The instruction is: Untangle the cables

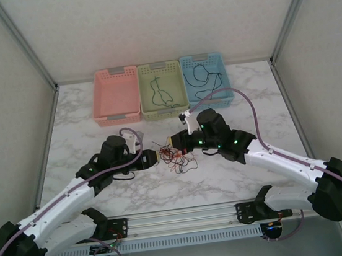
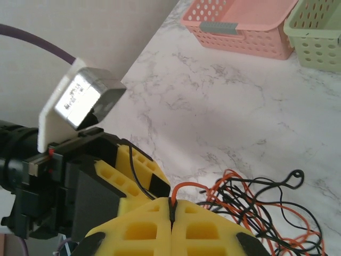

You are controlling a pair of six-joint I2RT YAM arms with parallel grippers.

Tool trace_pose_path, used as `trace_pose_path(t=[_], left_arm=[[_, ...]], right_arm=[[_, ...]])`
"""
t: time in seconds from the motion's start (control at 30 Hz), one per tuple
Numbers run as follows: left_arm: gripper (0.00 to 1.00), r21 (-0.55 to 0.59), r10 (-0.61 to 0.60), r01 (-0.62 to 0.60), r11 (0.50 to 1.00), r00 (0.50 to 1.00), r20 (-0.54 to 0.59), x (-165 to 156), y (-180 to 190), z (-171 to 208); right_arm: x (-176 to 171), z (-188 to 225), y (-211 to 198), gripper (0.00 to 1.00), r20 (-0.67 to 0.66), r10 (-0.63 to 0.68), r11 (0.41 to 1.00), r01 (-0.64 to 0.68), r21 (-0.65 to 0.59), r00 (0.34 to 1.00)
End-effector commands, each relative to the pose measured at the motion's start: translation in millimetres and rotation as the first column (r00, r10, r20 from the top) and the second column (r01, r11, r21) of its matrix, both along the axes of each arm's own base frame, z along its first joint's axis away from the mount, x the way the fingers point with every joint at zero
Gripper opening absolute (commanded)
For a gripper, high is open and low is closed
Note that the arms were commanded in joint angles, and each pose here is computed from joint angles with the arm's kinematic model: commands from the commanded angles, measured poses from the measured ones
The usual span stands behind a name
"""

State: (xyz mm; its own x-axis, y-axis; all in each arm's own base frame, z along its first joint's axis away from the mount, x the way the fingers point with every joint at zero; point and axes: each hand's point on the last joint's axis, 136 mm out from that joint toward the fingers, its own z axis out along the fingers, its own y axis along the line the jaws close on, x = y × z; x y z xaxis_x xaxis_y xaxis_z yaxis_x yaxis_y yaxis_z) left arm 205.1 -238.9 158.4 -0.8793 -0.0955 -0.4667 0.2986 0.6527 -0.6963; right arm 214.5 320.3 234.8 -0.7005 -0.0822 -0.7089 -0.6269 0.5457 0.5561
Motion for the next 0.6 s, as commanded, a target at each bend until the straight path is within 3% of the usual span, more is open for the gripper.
trace_pose_path(t=[0.0, 0.13, 0.4, 0.57], left_arm=[[0.45, -0.04, -0.014, 0.015, 0.999, 1.0, 0.008, -2, -7, 6], [0.66, -0.068, -0.026, 0.029, 0.997, 0.999, 0.04, -6, -10, 21], [0.75, -0.109, -0.014, 0.024, 0.994, 0.996, 0.089, -5, -14, 47], [0.78, -0.195, 0.029, -0.005, 0.981, 0.992, 0.12, 4, -19, 69]], right_arm=[[8, 15, -1, 0.0, 0.019, -0.034, 0.999, 0.034, 0.011, 0.999], [9, 11, -2, 0.0, 0.014, -0.041, 0.999, 0.041, 0.007, 0.999], [7, 6, -1, 0.0, -0.002, -0.026, 1.0, 0.026, 0.004, 1.0], [4, 5, -1, 0.0, -0.006, -0.014, 1.0, 0.014, 0.001, 1.0]])
